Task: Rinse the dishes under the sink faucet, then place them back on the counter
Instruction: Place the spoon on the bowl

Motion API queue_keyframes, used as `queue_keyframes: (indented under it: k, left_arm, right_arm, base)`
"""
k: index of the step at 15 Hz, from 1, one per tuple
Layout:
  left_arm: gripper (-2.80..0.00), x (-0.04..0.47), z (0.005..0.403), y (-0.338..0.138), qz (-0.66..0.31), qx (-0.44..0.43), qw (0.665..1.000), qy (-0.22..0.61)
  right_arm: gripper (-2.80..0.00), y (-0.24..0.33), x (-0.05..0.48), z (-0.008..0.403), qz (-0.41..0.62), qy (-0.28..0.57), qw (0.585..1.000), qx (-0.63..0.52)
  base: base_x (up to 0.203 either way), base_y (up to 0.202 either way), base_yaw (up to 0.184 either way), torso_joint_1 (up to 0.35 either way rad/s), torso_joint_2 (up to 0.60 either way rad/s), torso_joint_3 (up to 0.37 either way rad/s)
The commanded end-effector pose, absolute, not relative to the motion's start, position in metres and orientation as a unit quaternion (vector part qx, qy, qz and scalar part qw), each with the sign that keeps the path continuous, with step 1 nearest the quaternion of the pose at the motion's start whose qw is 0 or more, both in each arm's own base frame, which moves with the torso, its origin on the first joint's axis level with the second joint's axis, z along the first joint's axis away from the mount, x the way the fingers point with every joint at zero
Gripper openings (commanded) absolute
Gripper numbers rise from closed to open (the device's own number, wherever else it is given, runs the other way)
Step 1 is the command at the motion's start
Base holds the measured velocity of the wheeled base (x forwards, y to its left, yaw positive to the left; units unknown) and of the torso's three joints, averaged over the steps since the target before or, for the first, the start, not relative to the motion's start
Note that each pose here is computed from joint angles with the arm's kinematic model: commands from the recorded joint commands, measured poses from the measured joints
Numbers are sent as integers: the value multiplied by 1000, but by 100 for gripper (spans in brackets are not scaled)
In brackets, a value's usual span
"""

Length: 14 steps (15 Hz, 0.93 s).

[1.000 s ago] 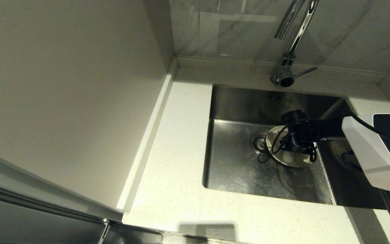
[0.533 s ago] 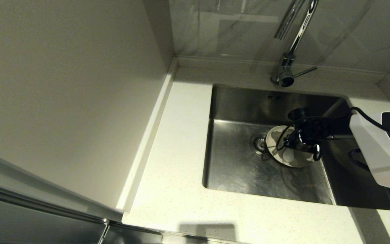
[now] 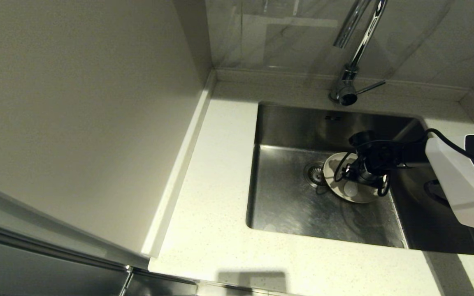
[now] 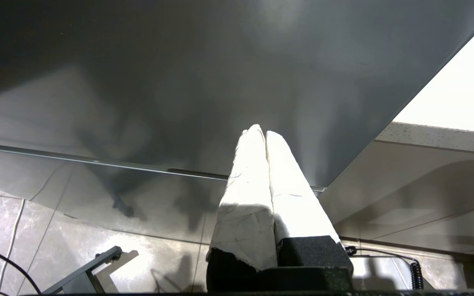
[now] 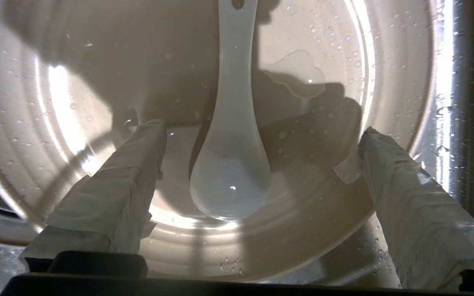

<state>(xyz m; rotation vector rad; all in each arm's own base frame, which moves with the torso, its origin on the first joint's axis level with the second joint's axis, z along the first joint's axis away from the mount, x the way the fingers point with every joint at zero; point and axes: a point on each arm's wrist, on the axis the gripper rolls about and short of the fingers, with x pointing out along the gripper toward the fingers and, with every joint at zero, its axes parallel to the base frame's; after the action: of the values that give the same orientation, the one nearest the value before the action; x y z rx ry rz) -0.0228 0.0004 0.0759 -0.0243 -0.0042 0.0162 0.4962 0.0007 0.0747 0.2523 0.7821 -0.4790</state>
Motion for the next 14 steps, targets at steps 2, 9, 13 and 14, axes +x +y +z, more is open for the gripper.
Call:
queue_keyframes:
  k: [2, 9, 13, 14]
  left_arm:
    - [-280, -23, 76, 0, 8, -12, 1000, -4]
    - [-280, -23, 76, 0, 8, -12, 1000, -4]
    - [-280, -23, 76, 0, 8, -12, 1000, -4]
    - [-280, -23, 76, 0, 8, -12, 1000, -4]
  right_arm:
    - [0, 5, 498, 66, -225, 385, 887, 119]
    - [0, 13, 500, 52, -221, 396, 884, 109]
    - [0, 13, 500, 53, -229, 392, 885, 102]
    - [0, 13, 500, 53, -228, 392, 886, 100]
  base:
    - [0, 0, 0, 0, 0, 0]
    - [0, 0, 0, 0, 0, 0]
    - [0, 0, 0, 0, 0, 0]
    - [0, 0, 0, 0, 0, 0]
